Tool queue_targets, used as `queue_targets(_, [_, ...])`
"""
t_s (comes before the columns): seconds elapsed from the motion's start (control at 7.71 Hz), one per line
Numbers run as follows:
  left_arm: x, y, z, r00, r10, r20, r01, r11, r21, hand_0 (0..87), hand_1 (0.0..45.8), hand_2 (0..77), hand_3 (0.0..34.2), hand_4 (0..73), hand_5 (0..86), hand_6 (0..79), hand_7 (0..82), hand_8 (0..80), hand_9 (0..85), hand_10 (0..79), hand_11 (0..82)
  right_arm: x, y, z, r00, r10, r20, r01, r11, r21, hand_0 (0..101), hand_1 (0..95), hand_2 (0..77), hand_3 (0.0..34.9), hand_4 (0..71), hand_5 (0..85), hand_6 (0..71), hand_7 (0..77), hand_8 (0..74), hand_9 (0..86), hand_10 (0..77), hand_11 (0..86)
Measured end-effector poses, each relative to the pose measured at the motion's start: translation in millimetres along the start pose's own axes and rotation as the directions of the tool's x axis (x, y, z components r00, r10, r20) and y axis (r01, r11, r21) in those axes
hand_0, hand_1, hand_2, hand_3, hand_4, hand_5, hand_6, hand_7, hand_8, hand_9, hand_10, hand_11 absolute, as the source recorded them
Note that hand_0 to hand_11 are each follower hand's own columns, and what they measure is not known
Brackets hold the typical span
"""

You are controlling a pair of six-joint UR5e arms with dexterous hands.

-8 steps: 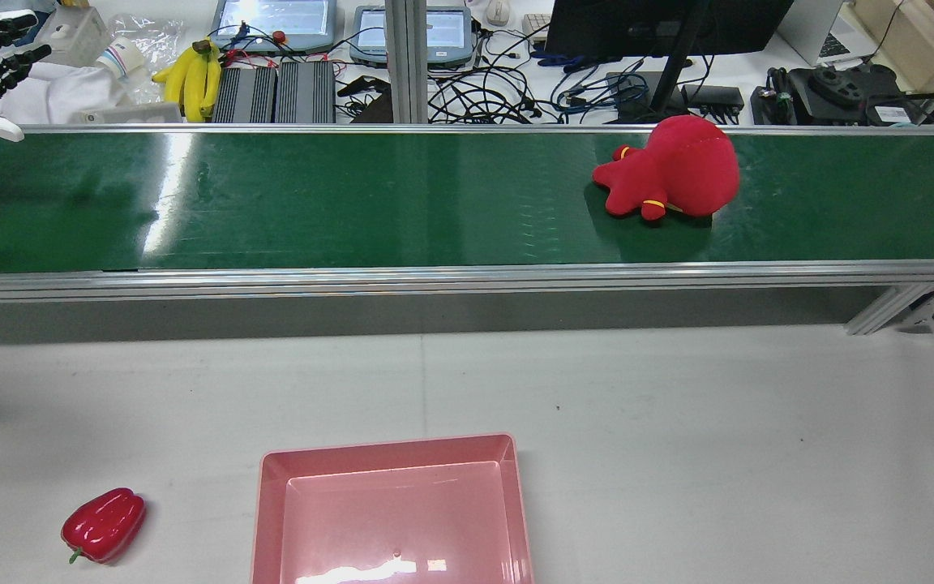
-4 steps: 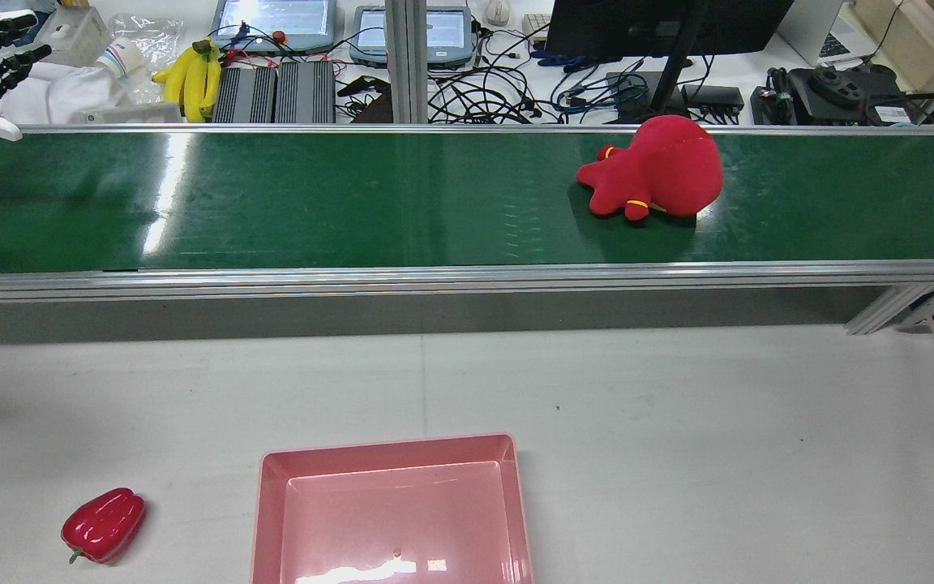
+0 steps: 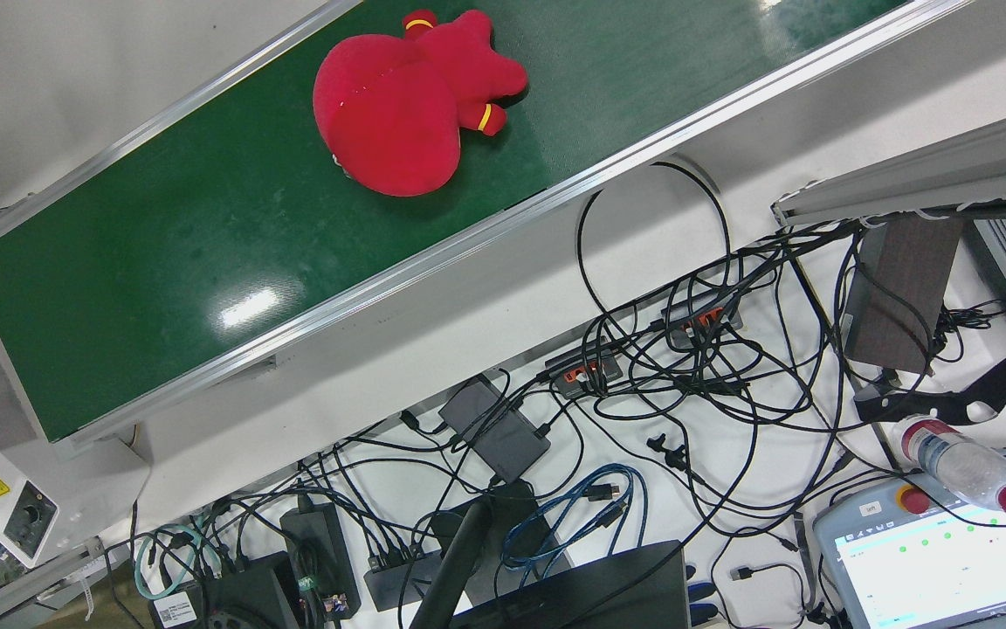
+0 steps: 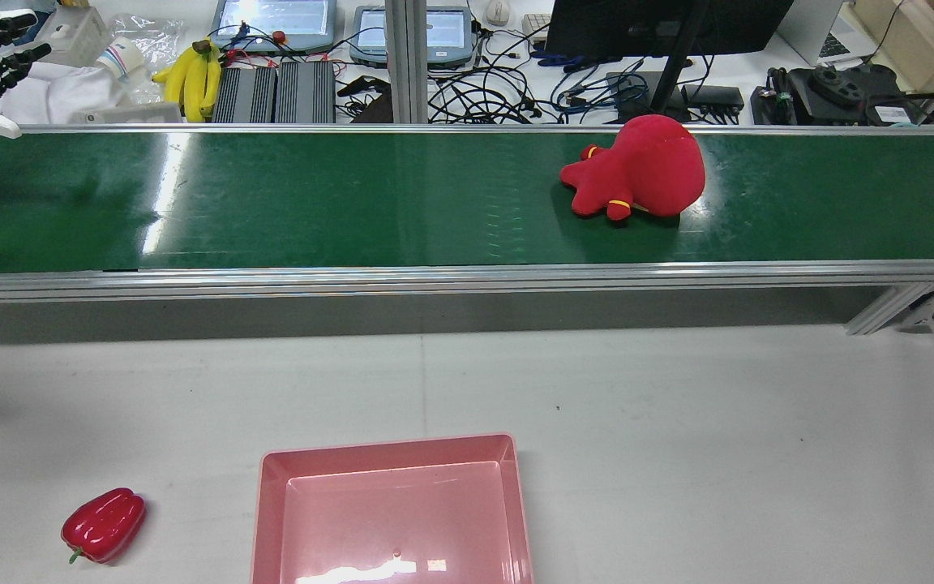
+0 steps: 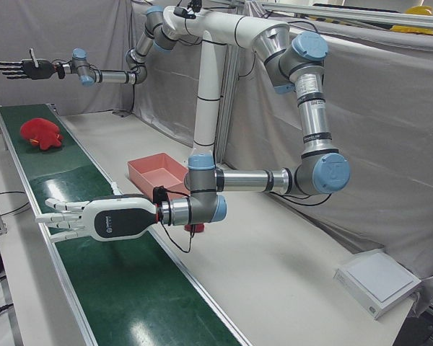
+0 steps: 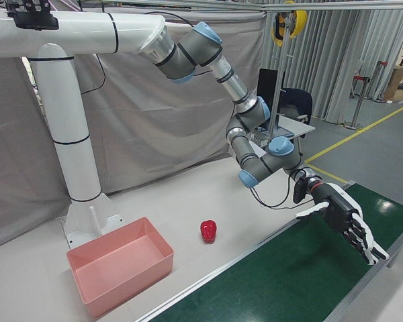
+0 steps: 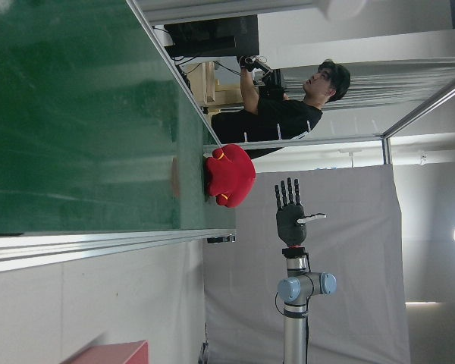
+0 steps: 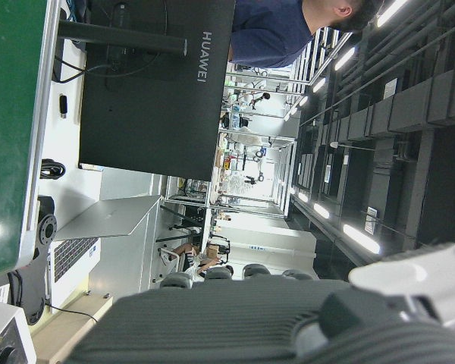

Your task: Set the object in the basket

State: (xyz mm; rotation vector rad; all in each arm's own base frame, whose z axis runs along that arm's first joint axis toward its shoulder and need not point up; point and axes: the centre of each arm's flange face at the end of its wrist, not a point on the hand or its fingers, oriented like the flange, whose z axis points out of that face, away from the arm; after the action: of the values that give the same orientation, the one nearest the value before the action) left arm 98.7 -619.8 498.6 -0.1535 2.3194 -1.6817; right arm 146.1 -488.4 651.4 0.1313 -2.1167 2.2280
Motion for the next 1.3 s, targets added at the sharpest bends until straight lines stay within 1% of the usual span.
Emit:
queue_targets(0.26, [1, 0, 0, 1.0, -0.002, -0.001, 0.002, 1.0, 0.001, 71.9, 21.3, 0.5, 0.2, 8.7, 19.6, 3.3, 2.7, 7.6, 13.1, 0.0, 0.5, 0, -1, -0.4, 1.0, 0.0, 0.0, 0.0, 1.0, 0.002, 0, 0.0, 0.5, 0.0, 0.0, 0.0, 0.0, 0.5, 0.0, 0.0, 0.0, 0.0])
queue_targets(0.39, [2, -1, 0, 1.0, -0.002, -0.002, 0.002, 1.0, 0.001, 69.5, 21.3, 0.5, 0.3, 8.7, 19.6, 3.3, 2.7, 7.6, 13.1, 0.0, 0.5, 1, -2, -0.4, 1.0, 0.0, -0.002, 0.0, 1.0, 0.005, 0, 0.0, 0.5, 0.0, 0.0, 0.0, 0.0, 0.5, 0.0, 0.0, 0.0, 0.0])
queue_targets(0.65, [15, 2, -1, 1.0, -0.02, -0.022, 0.02, 1.0, -0.007, 72.3, 21.3, 0.5, 0.3, 8.7, 18.5, 3.3, 3.3, 7.6, 13.1, 0.0, 0.5, 1, -4, -0.5, 1.0, -0.001, -0.003, 0.001, 1.0, 0.008, 0, 0.0, 1.1, 0.0, 0.0, 0.0, 0.0, 0.5, 0.0, 0.0, 0.0, 0.0])
queue_targets(0.78, [22, 4, -2, 0.999, -0.027, -0.033, 0.027, 1.0, -0.01, 72.3, 21.3, 0.5, 0.3, 8.7, 18.5, 3.3, 3.3, 7.6, 13.1, 0.0, 0.5, 1, -4, -0.5, 1.0, -0.001, -0.003, 0.001, 1.0, 0.008, 0, 0.0, 1.1, 0.0, 0.0, 0.0, 0.0, 0.5, 0.0, 0.0, 0.0, 0.0])
queue_targets(0.91, [30, 2, -5, 0.999, -0.028, -0.044, 0.028, 1.0, -0.009, 69.7, 19.6, 0.5, 0.2, 8.7, 18.5, 3.3, 2.7, 7.6, 13.1, 0.0, 0.5, 1, -4, -0.5, 1.0, -0.001, -0.002, 0.001, 1.0, 0.008, 0, 0.0, 0.5, 0.0, 0.0, 0.0, 0.0, 0.5, 0.0, 0.0, 0.0, 0.0])
queue_targets(1.17, [37, 4, -10, 0.998, -0.026, -0.057, 0.025, 1.0, -0.016, 69.7, 19.6, 0.5, 0.2, 8.7, 18.5, 2.7, 2.7, 7.6, 13.1, 0.0, 0.5, 1, -3, -0.6, 1.0, 0.0, -0.001, 0.0, 1.0, 0.006, 0, 0.0, 1.1, 0.0, 0.0, 0.0, 0.0, 0.5, 0.0, 0.0, 0.0, 0.0])
queue_targets(1.3, [38, 6, -11, 0.998, -0.022, -0.057, 0.021, 1.0, -0.02, 72.5, 19.6, 0.5, 0.3, 9.3, 18.5, 2.7, 2.7, 7.6, 13.1, 0.0, 0.5, 1, -3, -0.6, 1.0, 0.0, -0.001, 0.0, 1.0, 0.006, 0, 0.0, 1.1, 0.0, 0.0, 0.0, 0.0, 0.5, 0.0, 0.0, 0.0, 0.0])
